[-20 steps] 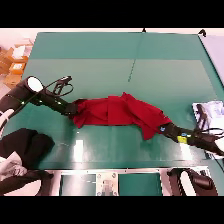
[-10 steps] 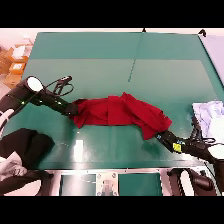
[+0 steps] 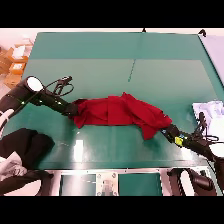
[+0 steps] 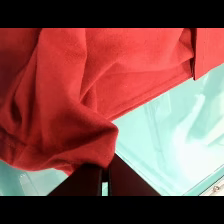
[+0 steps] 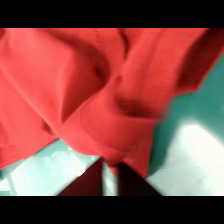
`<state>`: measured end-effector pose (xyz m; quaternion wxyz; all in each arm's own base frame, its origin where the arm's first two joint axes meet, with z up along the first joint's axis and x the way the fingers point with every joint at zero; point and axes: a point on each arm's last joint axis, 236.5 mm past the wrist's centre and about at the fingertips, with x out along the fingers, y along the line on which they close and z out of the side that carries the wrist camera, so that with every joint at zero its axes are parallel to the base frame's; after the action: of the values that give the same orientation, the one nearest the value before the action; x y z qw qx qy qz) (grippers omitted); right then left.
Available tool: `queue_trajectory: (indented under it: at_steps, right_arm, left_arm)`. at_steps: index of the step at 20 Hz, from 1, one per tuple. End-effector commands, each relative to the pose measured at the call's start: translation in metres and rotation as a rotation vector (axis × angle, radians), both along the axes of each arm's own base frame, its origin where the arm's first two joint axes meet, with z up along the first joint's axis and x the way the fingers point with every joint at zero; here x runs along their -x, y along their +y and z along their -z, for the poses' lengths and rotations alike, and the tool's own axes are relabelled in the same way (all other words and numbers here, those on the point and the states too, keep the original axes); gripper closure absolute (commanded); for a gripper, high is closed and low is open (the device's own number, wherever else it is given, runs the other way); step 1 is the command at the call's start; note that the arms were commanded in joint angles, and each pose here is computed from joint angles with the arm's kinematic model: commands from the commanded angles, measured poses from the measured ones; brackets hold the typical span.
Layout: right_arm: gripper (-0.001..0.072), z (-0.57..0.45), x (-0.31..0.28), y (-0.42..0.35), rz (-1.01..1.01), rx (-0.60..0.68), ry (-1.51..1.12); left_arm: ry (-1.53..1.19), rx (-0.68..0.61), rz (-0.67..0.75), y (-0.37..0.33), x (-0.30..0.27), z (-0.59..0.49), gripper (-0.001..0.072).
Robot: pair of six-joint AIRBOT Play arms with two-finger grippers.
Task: Fold the shirts.
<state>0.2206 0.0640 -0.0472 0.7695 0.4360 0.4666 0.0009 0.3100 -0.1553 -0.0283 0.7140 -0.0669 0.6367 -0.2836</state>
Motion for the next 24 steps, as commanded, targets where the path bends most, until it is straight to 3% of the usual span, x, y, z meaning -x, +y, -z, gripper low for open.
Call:
queue_trajectory:
  at_steps: [1,3,7,12,16,17,18,19,22,24]
  right_arm:
    - [0.0694,-0.009,-0.013,0.001,-0.028,-0.003,-0.044]
    - [0.0694,-0.080,-0.046,0.014,-0.049,-0.089,-0.232]
    - [0.0694,-0.195,-0.142,-0.034,0.014,0.017,-0.459]
    - [0.0694,-0.078,-0.281,-0.084,0.016,-0.084,-0.178]
    - [0.0693,0.019,-0.303,-0.076,-0.032,-0.235,0.040]
    - [0.0602,0.017,-0.303,-0.076,-0.054,-0.241,0.039]
    - [0.0409,0.006,-0.303,-0.081,-0.074,-0.243,0.020]
    - [0.0353,-0.014,-0.301,-0.090,-0.102,-0.254,-0.001]
    - [0.0350,-0.086,-0.262,-0.112,-0.208,-0.260,-0.039]
    - [0.0350,-0.091,-0.213,-0.122,-0.255,-0.158,0.066]
  left_arm:
    - [0.002,-0.001,0.001,0.000,0.000,0.001,0.0685]
    - [0.002,-0.004,0.002,0.001,0.001,0.001,0.0686]
    - [-0.013,-0.007,0.007,0.001,-0.002,0.001,0.0685]
    - [-0.015,-0.007,0.014,0.001,-0.002,0.001,0.0685]
    - [-0.018,-0.006,0.013,0.001,-0.002,0.001,0.0685]
    - [-0.018,-0.006,0.012,0.001,-0.002,0.001,0.0685]
    - [-0.020,-0.006,0.011,0.001,-0.003,0.001,0.0685]
    - [-0.024,-0.006,0.009,0.001,-0.004,0.001,0.0685]
    - [-0.027,-0.006,0.007,0.001,-0.005,0.001,0.0685]
    - [-0.028,0.002,0.003,0.000,-0.005,0.000,0.0685]
